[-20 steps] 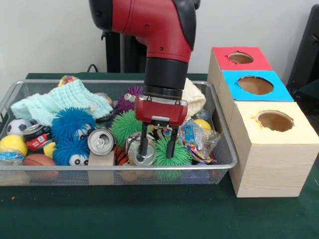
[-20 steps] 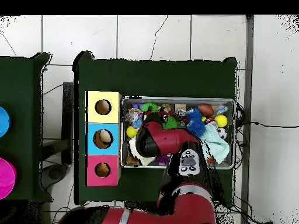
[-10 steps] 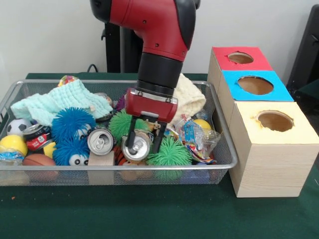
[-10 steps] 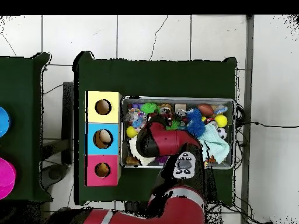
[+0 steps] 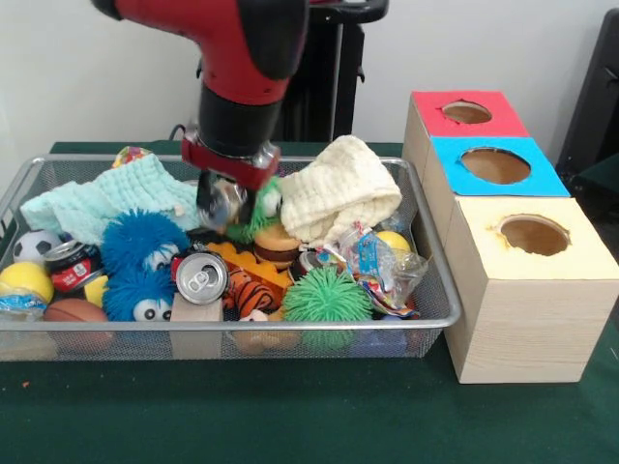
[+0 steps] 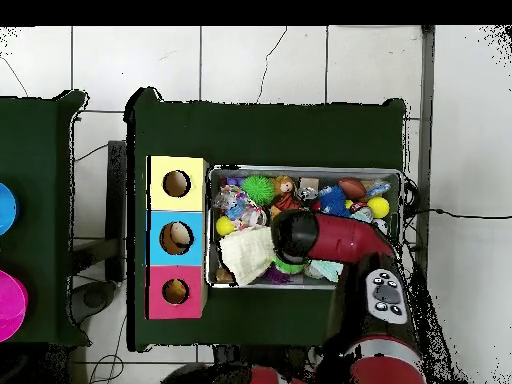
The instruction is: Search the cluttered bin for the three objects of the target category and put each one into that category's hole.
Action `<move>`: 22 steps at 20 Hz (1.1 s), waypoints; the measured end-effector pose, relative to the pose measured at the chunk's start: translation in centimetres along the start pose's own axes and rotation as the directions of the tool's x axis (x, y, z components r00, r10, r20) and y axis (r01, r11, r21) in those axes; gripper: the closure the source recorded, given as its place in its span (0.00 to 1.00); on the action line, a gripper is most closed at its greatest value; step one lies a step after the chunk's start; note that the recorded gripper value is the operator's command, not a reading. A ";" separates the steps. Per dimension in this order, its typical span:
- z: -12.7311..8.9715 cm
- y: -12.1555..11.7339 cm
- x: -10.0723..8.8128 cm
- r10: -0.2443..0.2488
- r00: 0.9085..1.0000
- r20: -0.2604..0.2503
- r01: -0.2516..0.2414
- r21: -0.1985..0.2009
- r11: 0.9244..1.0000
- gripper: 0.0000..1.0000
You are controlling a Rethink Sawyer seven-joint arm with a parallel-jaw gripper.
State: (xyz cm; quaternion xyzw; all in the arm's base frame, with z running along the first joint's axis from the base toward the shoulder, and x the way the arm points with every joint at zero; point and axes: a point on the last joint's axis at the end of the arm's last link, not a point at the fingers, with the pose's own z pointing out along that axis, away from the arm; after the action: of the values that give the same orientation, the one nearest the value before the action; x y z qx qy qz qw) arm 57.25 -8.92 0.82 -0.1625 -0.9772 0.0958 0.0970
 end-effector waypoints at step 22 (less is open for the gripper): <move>-1.0 5.3 1.7 -0.245 0.885 0.396 0.282 -0.038 0.959 0.00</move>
State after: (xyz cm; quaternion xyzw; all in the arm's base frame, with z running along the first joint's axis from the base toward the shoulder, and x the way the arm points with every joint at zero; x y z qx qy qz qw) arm 57.42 -3.28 0.91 -0.0104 -0.9934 0.0657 -0.0936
